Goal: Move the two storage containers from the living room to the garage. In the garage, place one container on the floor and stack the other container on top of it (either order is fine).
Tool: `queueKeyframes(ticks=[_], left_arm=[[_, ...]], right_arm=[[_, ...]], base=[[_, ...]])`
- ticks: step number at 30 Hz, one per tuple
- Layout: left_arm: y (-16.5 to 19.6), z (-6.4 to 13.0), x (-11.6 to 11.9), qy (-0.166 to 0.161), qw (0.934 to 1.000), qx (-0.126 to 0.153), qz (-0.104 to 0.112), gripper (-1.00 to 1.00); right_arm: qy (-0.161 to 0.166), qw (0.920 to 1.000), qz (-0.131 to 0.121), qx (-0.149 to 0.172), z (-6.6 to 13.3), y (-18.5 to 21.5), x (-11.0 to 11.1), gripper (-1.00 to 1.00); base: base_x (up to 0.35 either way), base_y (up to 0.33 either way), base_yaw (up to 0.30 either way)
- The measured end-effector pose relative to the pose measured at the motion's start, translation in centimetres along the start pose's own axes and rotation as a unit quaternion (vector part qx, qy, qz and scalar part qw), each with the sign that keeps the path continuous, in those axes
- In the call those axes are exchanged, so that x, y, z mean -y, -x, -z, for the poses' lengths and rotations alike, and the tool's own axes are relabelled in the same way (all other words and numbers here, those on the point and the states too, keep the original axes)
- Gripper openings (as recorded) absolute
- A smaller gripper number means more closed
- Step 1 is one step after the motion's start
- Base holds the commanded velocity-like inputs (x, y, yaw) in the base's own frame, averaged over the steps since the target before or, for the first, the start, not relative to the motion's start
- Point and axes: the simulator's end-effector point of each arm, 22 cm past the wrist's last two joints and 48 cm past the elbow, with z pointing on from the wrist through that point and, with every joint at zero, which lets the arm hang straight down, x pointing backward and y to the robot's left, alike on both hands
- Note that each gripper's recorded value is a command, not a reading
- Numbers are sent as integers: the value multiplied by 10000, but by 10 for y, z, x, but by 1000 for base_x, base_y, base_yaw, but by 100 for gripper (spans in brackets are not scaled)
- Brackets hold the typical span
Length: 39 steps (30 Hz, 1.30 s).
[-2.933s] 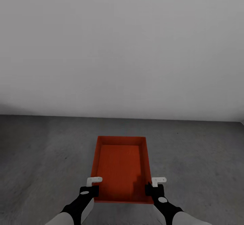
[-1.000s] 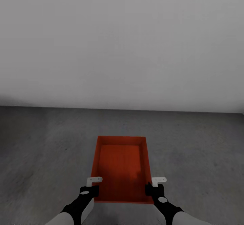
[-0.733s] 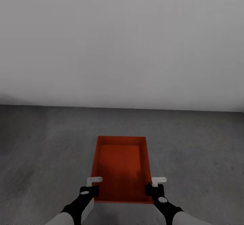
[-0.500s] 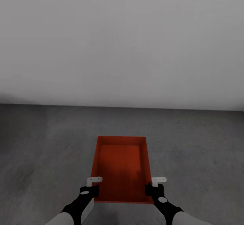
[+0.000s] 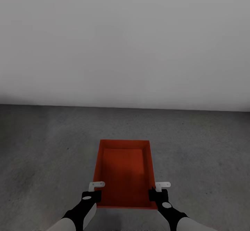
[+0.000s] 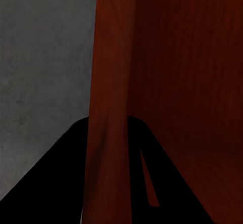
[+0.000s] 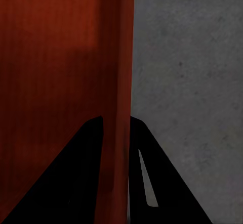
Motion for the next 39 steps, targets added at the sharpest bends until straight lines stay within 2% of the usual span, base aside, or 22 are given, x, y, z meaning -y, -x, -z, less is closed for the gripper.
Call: queueKeyframes(ticks=[4, 39], left_arm=[[-1, 0, 0, 1, 10000, -9, 0, -100], [-15, -53, 5, 0, 10000, -8, 4, -100]], right_arm=[[-1, 10000, 4, -8, 0, -1, 0, -100], [-5, 10000, 13, -5, -49, -25, -3, -100]], base=[[0, 0, 0], [0, 0, 0]])
